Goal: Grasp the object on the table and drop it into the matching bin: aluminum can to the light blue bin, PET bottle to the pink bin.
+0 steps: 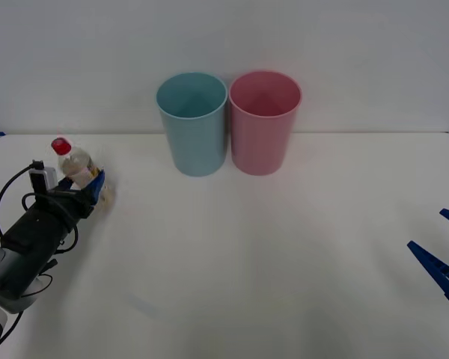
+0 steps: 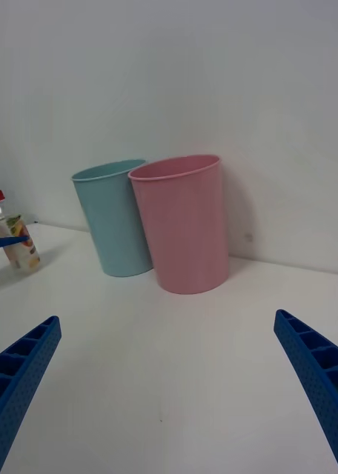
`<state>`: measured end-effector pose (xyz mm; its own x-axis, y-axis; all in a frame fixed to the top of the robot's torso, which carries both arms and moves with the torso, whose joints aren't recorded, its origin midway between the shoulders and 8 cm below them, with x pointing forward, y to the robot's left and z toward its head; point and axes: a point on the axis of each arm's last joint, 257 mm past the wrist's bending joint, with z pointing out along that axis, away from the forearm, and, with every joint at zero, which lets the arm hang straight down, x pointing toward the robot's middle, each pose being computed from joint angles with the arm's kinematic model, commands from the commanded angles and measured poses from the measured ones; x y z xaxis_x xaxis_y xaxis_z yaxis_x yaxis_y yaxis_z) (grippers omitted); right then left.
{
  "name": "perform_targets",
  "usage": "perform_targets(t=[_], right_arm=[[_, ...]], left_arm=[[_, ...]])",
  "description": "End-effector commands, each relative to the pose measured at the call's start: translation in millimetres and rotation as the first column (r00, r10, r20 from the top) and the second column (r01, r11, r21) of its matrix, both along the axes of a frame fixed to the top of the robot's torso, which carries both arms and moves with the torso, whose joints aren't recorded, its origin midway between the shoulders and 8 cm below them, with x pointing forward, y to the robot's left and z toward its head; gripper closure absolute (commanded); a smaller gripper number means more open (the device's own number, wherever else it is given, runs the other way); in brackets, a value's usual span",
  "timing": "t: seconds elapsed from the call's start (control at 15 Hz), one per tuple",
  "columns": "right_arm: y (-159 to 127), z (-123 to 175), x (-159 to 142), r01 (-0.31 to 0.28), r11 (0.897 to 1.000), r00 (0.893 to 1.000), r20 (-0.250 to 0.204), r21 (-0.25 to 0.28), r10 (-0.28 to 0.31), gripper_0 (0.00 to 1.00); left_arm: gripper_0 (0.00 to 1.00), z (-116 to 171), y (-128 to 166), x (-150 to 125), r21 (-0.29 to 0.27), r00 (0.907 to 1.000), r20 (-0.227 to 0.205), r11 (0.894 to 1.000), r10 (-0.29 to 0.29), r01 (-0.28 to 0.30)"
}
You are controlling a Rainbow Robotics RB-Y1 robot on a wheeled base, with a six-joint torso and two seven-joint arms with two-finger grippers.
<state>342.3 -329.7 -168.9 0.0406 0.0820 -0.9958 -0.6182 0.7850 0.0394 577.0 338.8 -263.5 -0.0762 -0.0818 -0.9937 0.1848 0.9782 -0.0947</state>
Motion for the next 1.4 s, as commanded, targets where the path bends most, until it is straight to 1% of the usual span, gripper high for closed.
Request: perform_targets(t=[0.07, 0.27, 0.4, 0.6, 0.73, 0.93, 1.07, 1.13, 1.27, 1.4], right_arm=[[0, 0, 0, 0.0, 1.0, 1.0, 0.0, 0.0, 0.0, 0.0], [0, 0, 0, 0.0, 1.0, 1.0, 0.0, 0.0, 0.0, 0.0], [0, 0, 0, 0.0, 1.0, 1.0, 0.0, 0.0, 0.0, 0.0], [0, 0, 0, 0.0, 1.0, 1.0, 0.0, 0.0, 0.0, 0.0], [0, 0, 0, 0.0, 1.0, 1.0, 0.0, 0.0, 0.0, 0.0], [0, 0, 0, 0.0, 1.0, 1.0, 0.0, 0.0, 0.0, 0.0], [0, 0, 0, 0.0, 1.0, 1.0, 0.0, 0.0, 0.0, 0.0], [0, 0, 0, 0.0, 1.0, 1.0, 0.0, 0.0, 0.0, 0.0], [0, 0, 0, 0.0, 1.0, 1.0, 0.0, 0.0, 0.0, 0.0], [0, 0, 0, 0.0, 1.0, 1.0, 0.0, 0.0, 0.0, 0.0]], left_arm=[[1.0, 0, -1, 0, -0.002, 1.0, 0.001, 1.0, -0.002, 0.002], [1.0, -1, -3, 0, 0.002, 1.0, -0.001, 1.0, -0.006, 0.006], [1.0, 4, -10, -1, -0.015, 0.9994, 0.013, 0.999, -0.033, 0.033], [1.0, 27, -24, -1, -0.031, 0.9943, 0.065, 0.996, -0.084, 0.086], [1.0, 42, -34, -4, -0.047, 0.9882, 0.098, 0.991, -0.117, 0.122], [1.0, 67, -42, -7, -0.066, 0.979, 0.146, 0.986, -0.142, 0.153], [1.0, 89, -49, -12, -0.117, 0.9697, 0.176, 0.975, -0.169, 0.191], [1.0, 102, -55, -17, -0.142, 0.963, 0.193, 0.966, -0.189, 0.218], [1.0, 124, -65, -26, -0.167, 0.9523, 0.217, 0.953, -0.215, 0.253], [1.0, 147, -75, -31, -0.189, 0.9397, 0.246, 0.939, -0.238, 0.287]])
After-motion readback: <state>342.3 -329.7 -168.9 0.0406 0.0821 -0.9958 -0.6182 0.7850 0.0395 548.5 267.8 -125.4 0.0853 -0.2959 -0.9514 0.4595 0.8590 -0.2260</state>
